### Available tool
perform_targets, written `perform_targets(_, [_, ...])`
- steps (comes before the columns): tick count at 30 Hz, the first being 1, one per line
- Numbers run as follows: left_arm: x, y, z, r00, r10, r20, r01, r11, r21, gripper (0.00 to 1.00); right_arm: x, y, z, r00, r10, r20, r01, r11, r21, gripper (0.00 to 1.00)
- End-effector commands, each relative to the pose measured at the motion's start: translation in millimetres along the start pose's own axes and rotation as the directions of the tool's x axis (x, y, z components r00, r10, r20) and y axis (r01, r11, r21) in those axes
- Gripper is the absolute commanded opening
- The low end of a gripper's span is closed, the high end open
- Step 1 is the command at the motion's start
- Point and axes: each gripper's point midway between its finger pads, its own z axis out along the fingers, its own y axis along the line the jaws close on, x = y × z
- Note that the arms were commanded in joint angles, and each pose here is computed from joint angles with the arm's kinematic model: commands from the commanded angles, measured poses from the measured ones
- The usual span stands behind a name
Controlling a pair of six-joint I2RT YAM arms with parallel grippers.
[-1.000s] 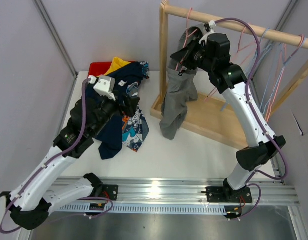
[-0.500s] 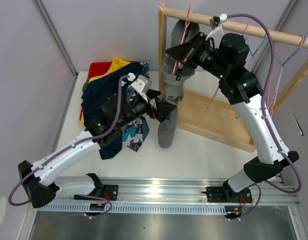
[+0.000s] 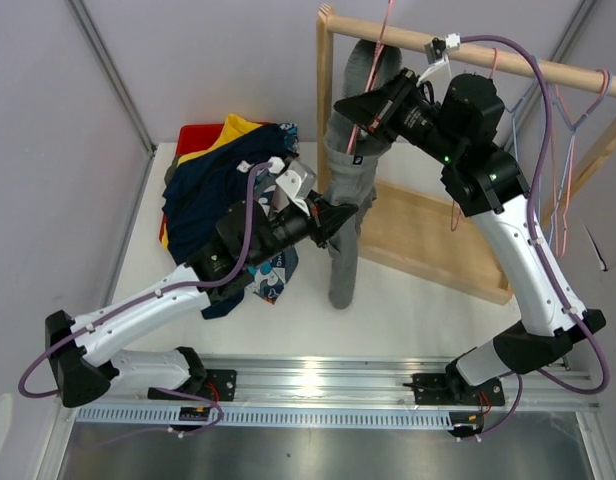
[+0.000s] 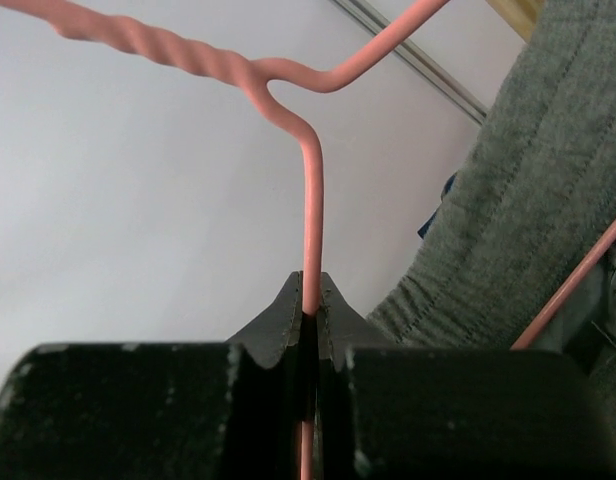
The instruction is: Remove the shorts from the hanger
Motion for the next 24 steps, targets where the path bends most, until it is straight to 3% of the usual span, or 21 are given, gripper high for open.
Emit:
perform_targets(1, [-7.0,5.4,1.2,0.997,-0.008,0.071,0.011,0.999,-0.044,0.0,-49.7,91.8,-51.8,0.973,-0.083,0.216,0.139,0.955,-0.261,0.0])
perform_targets(5, [5.3,-9.3,-10.5,0.997,0.001,0.071,0.002,0.999,-0.047,0.0,-54.0,89.2,-57.8,0.965,-0.095,0.245,0.156,0.958,-0.239,0.0])
perform_targets(8, [36.0,-28.3,-33.9,0.999,-0.013,0.035,0.014,0.999,-0.046,0.0,-63.0,86.8,-60.2,0.962,-0.105,0.252,0.165,0.959,-0.231,0.0])
perform_targets(11, [101.0,-45.8,-68.4,0.997,-0.055,-0.05,0.053,0.998,-0.032,0.0,-79.4,81.9,-63.8,0.958,-0.106,0.266,0.167,0.961,-0.219,0.0])
perform_targets(14, [137.8,-62.4,-92.3,0.986,-0.139,-0.096,0.139,0.99,-0.008,0.0,-93.5,71.3,-67.4,0.954,-0.101,0.281,0.159,0.968,-0.193,0.0])
perform_targets(20, [144.2,-60.4,-92.3,0.986,-0.125,-0.113,0.117,0.99,-0.08,0.0,-80.0,55.2,-71.6,0.973,-0.049,0.227,0.097,0.974,-0.203,0.0])
perform_targets(23, [121.9,-42.1,-74.5,0.994,-0.046,-0.098,0.026,0.979,-0.202,0.0,-42.3,33.0,-75.9,0.991,0.037,0.129,-0.014,0.985,-0.173,0.0])
perform_targets(24, [96.3,-41.5,-58.7,0.997,-0.026,-0.068,0.009,0.973,-0.23,0.0,-18.8,31.6,-76.5,0.994,0.074,0.08,-0.059,0.983,-0.176,0.0])
